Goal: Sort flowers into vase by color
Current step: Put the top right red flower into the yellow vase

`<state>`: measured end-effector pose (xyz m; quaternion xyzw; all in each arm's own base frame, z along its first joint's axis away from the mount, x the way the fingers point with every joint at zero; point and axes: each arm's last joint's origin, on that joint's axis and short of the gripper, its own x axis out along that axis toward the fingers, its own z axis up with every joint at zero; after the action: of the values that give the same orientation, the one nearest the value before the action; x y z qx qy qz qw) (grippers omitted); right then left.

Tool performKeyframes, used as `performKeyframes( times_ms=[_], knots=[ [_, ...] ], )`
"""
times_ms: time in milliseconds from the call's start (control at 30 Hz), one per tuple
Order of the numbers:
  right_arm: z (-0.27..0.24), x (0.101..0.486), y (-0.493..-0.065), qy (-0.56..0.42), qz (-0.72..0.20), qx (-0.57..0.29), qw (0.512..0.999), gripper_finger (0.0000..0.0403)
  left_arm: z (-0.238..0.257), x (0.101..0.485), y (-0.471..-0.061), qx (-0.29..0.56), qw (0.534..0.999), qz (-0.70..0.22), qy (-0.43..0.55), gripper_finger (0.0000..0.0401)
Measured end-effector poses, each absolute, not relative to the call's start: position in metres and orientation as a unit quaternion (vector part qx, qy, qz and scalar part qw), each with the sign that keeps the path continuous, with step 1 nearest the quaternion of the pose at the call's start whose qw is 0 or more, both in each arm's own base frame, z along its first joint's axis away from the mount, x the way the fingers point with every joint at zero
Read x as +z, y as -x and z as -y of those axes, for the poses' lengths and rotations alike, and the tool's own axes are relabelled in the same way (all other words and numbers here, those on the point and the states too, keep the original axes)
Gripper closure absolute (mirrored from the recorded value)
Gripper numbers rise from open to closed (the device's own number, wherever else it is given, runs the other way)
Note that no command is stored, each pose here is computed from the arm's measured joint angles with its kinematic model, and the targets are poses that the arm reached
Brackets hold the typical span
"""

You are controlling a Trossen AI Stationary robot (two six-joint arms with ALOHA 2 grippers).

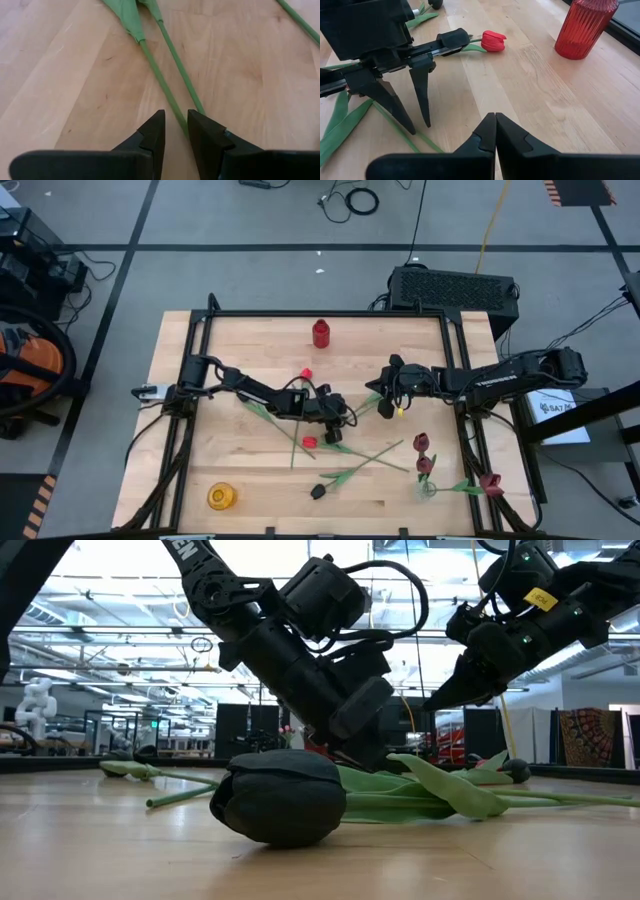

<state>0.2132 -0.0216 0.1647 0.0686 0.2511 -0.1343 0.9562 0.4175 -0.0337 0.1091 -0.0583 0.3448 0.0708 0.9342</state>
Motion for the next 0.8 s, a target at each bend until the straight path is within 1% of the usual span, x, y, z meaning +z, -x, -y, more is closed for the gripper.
performKeyframes(
  times_ms=[167,333,533,600,667,733,800],
  knots=[
    [0.021,0.165,-0.213,-0.069,-0.251,-0.134,0.956,0.0403,0.034,0.109,-0.417,0.072,0.934,-0.345,0.063,0.0313],
    [0.021,0.165,-0.213,-0.071,-0.251,-0.135,0.956,0.0403,0.034,0.097,-0.420,0.073,0.932,-0.349,0.062,0.0313],
    [0.021,0.164,-0.213,-0.071,-0.255,-0.135,0.955,0.0403,0.034,0.095,-0.420,0.085,0.932,-0.349,0.057,0.0315],
    [0.022,0.164,-0.213,-0.070,-0.255,-0.135,0.955,0.0403,0.034,0.096,-0.420,0.090,0.932,-0.347,0.053,0.0325],
    [0.022,0.164,-0.213,-0.069,-0.255,-0.135,0.955,0.0403,0.033,0.096,-0.420,0.092,0.932,-0.347,0.053,0.0348],
    [0.021,0.164,-0.213,-0.069,-0.255,-0.135,0.955,0.0403,0.033,0.096,-0.419,0.095,0.932,-0.347,0.051,0.0378],
    [0.022,0.164,-0.213,-0.069,-0.255,-0.135,0.955,0.0403,0.033,0.096,-0.419,0.098,0.932,-0.346,0.051,0.0392]
  ],
)
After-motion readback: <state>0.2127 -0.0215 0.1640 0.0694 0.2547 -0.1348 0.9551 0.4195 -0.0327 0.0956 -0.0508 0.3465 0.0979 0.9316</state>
